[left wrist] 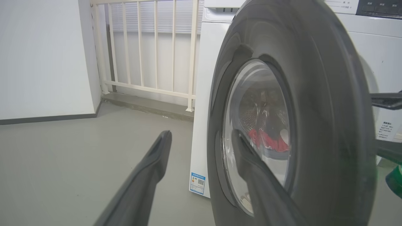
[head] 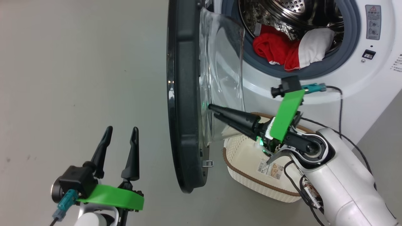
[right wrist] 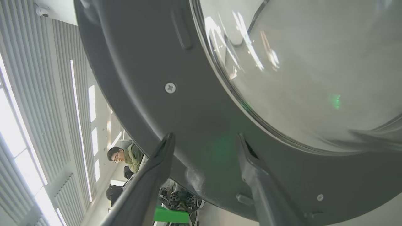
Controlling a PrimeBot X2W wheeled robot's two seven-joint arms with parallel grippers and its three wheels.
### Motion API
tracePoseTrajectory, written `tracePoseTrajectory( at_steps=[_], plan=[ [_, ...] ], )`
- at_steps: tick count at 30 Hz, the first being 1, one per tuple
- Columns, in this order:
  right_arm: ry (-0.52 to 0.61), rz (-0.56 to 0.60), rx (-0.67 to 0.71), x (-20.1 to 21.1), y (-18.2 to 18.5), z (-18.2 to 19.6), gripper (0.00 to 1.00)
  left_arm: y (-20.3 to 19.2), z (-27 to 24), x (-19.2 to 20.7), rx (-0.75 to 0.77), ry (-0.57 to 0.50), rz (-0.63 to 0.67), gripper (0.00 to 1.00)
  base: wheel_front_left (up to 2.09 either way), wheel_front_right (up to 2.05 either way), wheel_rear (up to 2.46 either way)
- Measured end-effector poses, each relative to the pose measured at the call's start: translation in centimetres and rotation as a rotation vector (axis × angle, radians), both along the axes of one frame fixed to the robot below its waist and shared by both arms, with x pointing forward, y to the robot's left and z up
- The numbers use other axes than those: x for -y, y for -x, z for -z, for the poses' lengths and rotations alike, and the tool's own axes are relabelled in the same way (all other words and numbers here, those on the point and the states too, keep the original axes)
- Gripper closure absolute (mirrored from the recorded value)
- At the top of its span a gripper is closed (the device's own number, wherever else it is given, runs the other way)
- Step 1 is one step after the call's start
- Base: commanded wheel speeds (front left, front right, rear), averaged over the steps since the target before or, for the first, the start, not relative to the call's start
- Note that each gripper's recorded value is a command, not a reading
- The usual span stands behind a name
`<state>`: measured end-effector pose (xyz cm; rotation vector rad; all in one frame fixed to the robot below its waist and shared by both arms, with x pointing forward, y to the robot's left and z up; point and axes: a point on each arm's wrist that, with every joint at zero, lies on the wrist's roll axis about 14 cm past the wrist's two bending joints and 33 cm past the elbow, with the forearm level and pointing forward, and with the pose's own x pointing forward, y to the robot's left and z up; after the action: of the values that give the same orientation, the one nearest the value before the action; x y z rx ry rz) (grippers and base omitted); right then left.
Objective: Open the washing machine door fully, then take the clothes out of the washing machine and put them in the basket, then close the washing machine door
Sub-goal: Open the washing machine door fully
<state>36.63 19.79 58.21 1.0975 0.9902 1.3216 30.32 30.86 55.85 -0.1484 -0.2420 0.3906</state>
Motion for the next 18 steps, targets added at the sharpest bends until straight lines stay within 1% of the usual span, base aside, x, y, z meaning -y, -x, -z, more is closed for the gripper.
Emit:
tracePoseTrajectory(
  at_steps=[4,6,9,15,16,18],
  plan=[
    [0.003,0.153,0.095,1.4,-1.8,-0.3,0.00,-0.2,0.0,0.3,0.002,0.002,0.016,0.00,0.00,0.00,0.00],
    [0.053,0.240,0.196,2.5,-2.8,0.4,0.00,-0.4,0.1,0.4,0.002,0.004,0.021,0.00,0.00,0.00,0.00],
    [0.157,0.361,0.387,4.2,-4.1,2.3,0.00,-0.5,0.1,0.5,0.001,0.005,0.024,0.00,0.00,0.00,0.00],
    [0.254,0.588,0.605,7.3,-5.7,5.6,0.00,-0.1,1.1,0.5,-0.020,0.017,0.018,0.00,0.00,0.00,0.00],
    [0.254,0.588,0.605,7.3,-5.7,5.6,0.00,-0.1,1.1,0.5,-0.020,0.017,0.018,0.00,0.00,0.00,0.00],
    [0.280,0.655,0.669,8.4,-6.5,6.4,0.00,-0.1,1.2,0.5,-0.022,0.018,0.019,0.00,0.00,0.00,0.00]
  ],
)
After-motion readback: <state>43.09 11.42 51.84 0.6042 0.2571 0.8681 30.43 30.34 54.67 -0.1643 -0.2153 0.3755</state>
